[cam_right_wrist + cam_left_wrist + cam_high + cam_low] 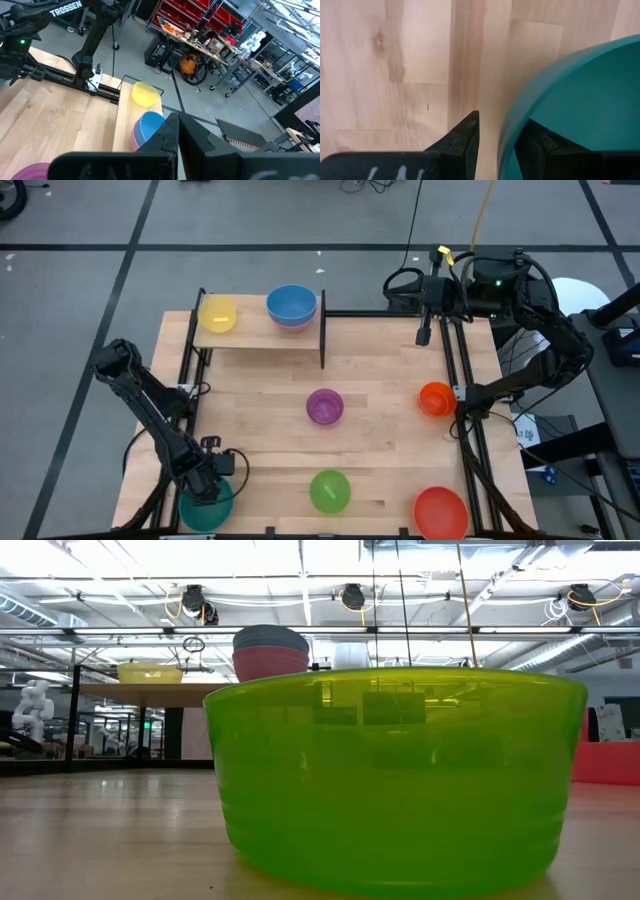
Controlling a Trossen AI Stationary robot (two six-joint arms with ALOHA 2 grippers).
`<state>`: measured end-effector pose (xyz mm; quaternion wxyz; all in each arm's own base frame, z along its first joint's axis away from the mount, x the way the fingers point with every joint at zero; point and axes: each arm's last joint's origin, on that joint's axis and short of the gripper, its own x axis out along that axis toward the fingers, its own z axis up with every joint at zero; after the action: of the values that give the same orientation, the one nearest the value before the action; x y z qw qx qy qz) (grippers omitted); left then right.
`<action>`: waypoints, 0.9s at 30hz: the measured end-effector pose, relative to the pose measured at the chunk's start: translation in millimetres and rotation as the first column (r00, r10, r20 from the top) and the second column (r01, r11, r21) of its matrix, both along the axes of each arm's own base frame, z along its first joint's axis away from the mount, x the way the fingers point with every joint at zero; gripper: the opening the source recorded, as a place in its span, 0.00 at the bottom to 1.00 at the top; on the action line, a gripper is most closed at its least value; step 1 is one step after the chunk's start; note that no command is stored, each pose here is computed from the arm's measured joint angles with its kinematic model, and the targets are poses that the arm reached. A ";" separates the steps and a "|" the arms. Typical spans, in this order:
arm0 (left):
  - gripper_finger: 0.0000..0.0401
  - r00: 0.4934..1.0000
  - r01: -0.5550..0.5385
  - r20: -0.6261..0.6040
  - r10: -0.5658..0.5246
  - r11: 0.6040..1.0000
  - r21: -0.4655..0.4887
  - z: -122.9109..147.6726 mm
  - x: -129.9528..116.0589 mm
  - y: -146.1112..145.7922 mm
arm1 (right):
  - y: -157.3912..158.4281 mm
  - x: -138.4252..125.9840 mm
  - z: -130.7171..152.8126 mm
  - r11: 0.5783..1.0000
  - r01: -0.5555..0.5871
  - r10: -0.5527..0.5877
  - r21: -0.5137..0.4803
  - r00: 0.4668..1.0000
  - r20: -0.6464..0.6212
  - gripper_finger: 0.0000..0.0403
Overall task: Place and stack bowls onto a shelf
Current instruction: Stack the green bowl on the blue bowl on the shelf
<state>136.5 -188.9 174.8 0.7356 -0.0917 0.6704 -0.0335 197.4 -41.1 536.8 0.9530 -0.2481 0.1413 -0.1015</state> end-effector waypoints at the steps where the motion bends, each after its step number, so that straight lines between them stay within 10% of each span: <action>1: 0.27 1.000 -0.001 -0.011 0.001 1.000 -0.009 -0.5 0.6 -0.3 | 0.0 0.0 -0.1 1.000 -0.001 0.001 -0.003 1.000 -0.002 0.00; 7: 0.03 0.996 -0.071 -0.052 0.067 0.993 -0.094 1.2 10.3 1.8 | 0.0 0.0 0.0 1.000 -0.002 0.002 -0.009 1.000 -0.003 0.00; 14: 0.02 0.972 -0.230 -0.075 0.221 0.962 -0.145 12.1 23.2 16.7 | 0.0 0.0 0.0 1.000 -0.003 0.003 -0.012 1.000 -0.004 0.00; 22: 0.01 0.923 -0.346 0.067 0.379 0.893 -0.288 84.3 47.9 61.2 | 0.0 0.0 0.0 1.000 -0.003 0.003 -0.013 1.000 -0.004 0.00; 27: 0.01 0.841 -0.486 0.151 0.519 0.848 -0.211 138.7 56.3 104.2 | -0.1 0.0 -0.1 1.000 -0.003 0.003 -0.016 1.000 -0.005 0.00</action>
<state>192.9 -84.7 313.4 0.7725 -0.3211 0.5392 0.0968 197.4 -41.2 536.8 0.9508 -0.2561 0.1426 -0.1005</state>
